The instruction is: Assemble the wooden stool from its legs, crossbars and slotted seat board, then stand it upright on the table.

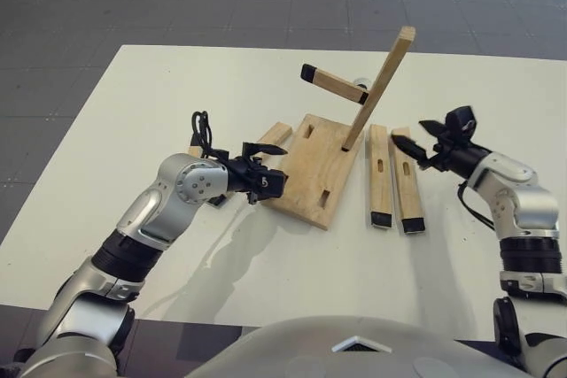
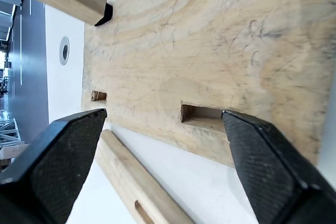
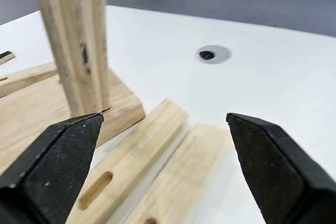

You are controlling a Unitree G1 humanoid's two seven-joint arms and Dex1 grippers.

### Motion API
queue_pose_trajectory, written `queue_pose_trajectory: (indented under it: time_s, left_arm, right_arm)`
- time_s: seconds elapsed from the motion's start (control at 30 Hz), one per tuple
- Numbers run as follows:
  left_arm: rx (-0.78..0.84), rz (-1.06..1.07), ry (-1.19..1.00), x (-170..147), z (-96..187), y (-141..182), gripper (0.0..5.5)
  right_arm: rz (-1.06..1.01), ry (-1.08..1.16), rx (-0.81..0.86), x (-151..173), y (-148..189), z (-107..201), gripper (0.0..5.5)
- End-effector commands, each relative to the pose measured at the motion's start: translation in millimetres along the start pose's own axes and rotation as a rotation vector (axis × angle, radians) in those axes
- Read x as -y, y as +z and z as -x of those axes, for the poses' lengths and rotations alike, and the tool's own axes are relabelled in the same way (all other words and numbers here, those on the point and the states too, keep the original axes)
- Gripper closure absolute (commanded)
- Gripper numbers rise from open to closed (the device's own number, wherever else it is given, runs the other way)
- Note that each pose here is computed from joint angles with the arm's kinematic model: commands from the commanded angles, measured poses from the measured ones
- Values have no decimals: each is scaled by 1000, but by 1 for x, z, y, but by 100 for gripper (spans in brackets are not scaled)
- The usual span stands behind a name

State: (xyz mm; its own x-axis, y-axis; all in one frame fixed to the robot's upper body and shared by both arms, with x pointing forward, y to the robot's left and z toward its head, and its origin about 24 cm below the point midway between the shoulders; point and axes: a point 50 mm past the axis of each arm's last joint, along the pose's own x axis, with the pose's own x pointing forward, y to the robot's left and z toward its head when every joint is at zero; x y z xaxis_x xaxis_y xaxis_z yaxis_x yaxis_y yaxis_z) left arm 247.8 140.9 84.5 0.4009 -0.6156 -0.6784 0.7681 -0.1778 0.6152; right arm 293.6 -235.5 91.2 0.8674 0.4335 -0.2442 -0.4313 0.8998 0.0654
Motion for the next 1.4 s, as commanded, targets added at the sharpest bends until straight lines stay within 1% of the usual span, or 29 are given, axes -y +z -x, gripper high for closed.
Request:
queue_pose_trajectory:
  time_s: [0.03, 0.13, 0.2, 0.23, 0.3, 0.37, 0.53, 0.67, 0.8, 1.0, 1.17, 1.2, 1.27, 1.33, 1.4]
  left_arm:
    - [55, 75, -109, 15, -6, 12, 141]
    - [64, 84, -95, 11, -6, 16, 141]
    - [57, 83, -85, 9, -8, 15, 141]
    - [46, 76, -81, 8, -9, 13, 141]
    - [21, 66, -75, 8, -9, 8, 141]
    - [3, 64, -69, 8, -8, 4, 141]
    - [2, 60, -45, 7, -8, 2, 141]
    - [3, 70, -40, 11, -9, 1, 141]
    - [-21, 69, -48, 16, -8, -4, 141]
    - [-22, 73, -50, 18, -8, -3, 141]
    - [-21, 71, -47, 17, -9, -3, 141]
    - [-20, 71, -48, 17, -9, -3, 141]
    - [-19, 71, -47, 17, -9, -3, 141]
    - [-18, 72, -46, 17, -9, -2, 141]
    - [-17, 73, -47, 17, -9, -2, 141]
  right_arm:
    - [-13, -191, 169, 19, 43, 4, 116]
    - [-35, -226, 297, 16, 79, 1, 116]
    - [-56, -210, 360, 10, 99, 0, 116]
    - [-75, -188, 398, 4, 114, -4, 116]
    - [-106, -128, 450, -10, 144, -16, 116]
    - [-134, -78, 468, -18, 166, -32, 116]
    - [-142, -18, 439, -30, 188, -66, 116]
    - [-133, 48, 390, -47, 188, -93, 116]
    - [-105, 85, 342, -56, 182, -107, 116]
    - [-93, 114, 318, -61, 178, -110, 116]
    - [-85, 139, 333, -67, 184, -108, 116]
    - [-72, 139, 356, -67, 192, -105, 116]
    - [-27, 140, 457, -67, 222, -93, 116]
    - [19, 151, 622, -69, 267, -70, 116]
    - [42, 167, 760, -73, 302, -48, 116]
